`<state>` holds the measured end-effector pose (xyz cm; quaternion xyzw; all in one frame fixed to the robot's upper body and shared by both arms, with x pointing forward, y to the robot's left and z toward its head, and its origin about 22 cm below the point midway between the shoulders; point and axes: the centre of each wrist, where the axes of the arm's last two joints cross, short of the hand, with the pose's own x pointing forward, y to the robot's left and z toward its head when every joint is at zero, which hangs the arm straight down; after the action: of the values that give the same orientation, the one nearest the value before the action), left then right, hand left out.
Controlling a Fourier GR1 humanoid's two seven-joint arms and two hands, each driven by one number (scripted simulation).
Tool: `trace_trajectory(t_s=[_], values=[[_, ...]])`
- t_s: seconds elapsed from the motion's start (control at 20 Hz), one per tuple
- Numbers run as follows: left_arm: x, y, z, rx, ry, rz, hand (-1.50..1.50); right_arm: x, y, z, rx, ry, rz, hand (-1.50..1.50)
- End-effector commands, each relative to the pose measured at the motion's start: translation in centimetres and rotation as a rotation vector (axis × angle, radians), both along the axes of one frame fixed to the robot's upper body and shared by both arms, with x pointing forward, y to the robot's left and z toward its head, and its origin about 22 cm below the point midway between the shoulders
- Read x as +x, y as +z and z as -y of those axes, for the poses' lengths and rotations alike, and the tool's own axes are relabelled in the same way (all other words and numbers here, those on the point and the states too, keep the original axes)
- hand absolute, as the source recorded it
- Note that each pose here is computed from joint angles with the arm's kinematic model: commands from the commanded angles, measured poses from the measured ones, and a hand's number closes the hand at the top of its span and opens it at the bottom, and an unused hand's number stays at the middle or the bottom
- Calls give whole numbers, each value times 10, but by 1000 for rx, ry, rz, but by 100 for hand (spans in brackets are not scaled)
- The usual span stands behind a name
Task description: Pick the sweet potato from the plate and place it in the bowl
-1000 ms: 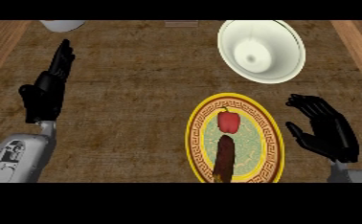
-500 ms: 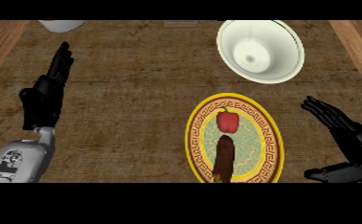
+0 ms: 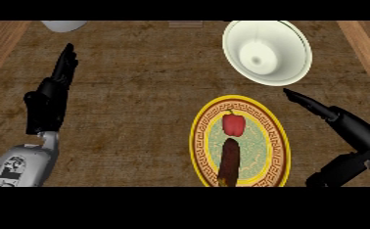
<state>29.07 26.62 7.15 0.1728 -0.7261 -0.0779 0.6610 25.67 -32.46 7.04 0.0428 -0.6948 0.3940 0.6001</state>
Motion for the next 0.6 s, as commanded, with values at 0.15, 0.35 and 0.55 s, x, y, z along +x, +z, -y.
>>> trace_trajectory(t_s=[0.15,0.35,0.55], values=[[-10,3,-18,7,14,-4,0,11,29,-61,-131,117,-65,-150],[-3,-2,6,-10,3,14,0,0,22,-71,-189,204,-85,-150],[3,10,3,14,0,17,0,-13,0,-107,-286,239,-139,-150]])
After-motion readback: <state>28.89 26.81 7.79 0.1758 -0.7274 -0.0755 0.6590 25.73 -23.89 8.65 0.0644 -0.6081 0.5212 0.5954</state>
